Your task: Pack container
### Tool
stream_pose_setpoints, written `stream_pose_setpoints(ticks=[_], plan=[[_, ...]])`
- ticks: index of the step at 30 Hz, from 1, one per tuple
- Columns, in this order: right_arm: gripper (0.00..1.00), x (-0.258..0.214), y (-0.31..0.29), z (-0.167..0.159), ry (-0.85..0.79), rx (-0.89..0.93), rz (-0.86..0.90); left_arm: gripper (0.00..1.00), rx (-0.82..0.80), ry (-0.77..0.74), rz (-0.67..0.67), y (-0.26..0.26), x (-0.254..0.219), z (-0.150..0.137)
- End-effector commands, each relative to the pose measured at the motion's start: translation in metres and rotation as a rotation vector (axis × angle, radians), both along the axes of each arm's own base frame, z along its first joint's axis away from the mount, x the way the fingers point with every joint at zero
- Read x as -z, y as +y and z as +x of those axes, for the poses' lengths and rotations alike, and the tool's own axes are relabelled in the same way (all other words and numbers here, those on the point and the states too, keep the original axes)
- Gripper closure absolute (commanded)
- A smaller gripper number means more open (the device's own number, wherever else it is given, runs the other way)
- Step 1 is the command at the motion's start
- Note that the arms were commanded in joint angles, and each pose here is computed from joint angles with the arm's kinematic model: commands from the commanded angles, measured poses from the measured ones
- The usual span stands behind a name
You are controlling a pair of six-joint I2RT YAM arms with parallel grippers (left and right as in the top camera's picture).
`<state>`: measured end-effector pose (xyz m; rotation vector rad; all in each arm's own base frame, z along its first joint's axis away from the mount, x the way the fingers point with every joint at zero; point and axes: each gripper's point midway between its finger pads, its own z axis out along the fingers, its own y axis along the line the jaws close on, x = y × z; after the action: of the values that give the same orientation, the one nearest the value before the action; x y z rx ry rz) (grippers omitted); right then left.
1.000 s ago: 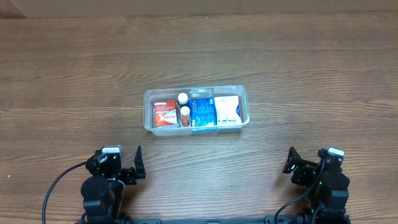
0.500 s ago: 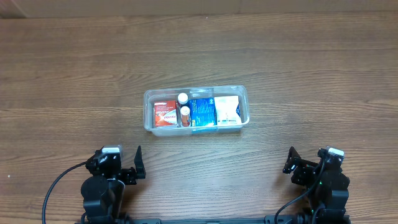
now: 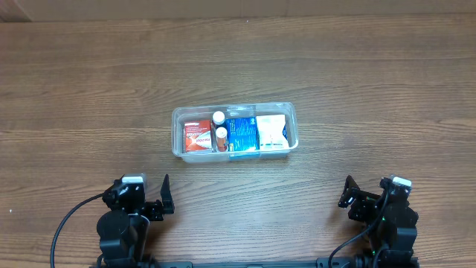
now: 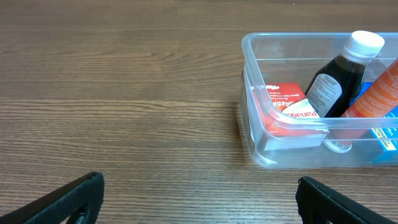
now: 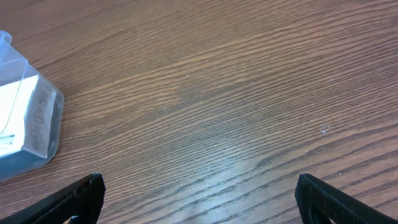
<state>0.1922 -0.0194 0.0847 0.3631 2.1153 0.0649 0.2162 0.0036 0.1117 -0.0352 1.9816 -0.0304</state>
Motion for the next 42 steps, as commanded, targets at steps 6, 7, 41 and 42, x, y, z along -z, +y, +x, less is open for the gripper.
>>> stream_pose_setpoints(ticks=[6,7,41,42], plan=[[0.0,0.0001,-0.0006,0.0006,-0.007,0.001,-0.003,0.0,-0.01,-0.016,-0.008,0.0008,-0.0021,0.0007],[0.0,0.0001,-0.0006,0.0006,-0.007,0.001,-0.003,0.0,-0.01,-0.016,-0.008,0.0008,-0.0021,0.0007],[0.0,0.0001,-0.0006,0.0006,-0.007,0.001,-0.003,0.0,-0.01,-0.016,-0.008,0.0008,-0.0021,0.0007],[0.0,0.0001,-0.0006,0.0006,-0.007,0.001,-0.003,0.0,-0.01,-0.016,-0.008,0.0008,-0.0021,0.0007]])
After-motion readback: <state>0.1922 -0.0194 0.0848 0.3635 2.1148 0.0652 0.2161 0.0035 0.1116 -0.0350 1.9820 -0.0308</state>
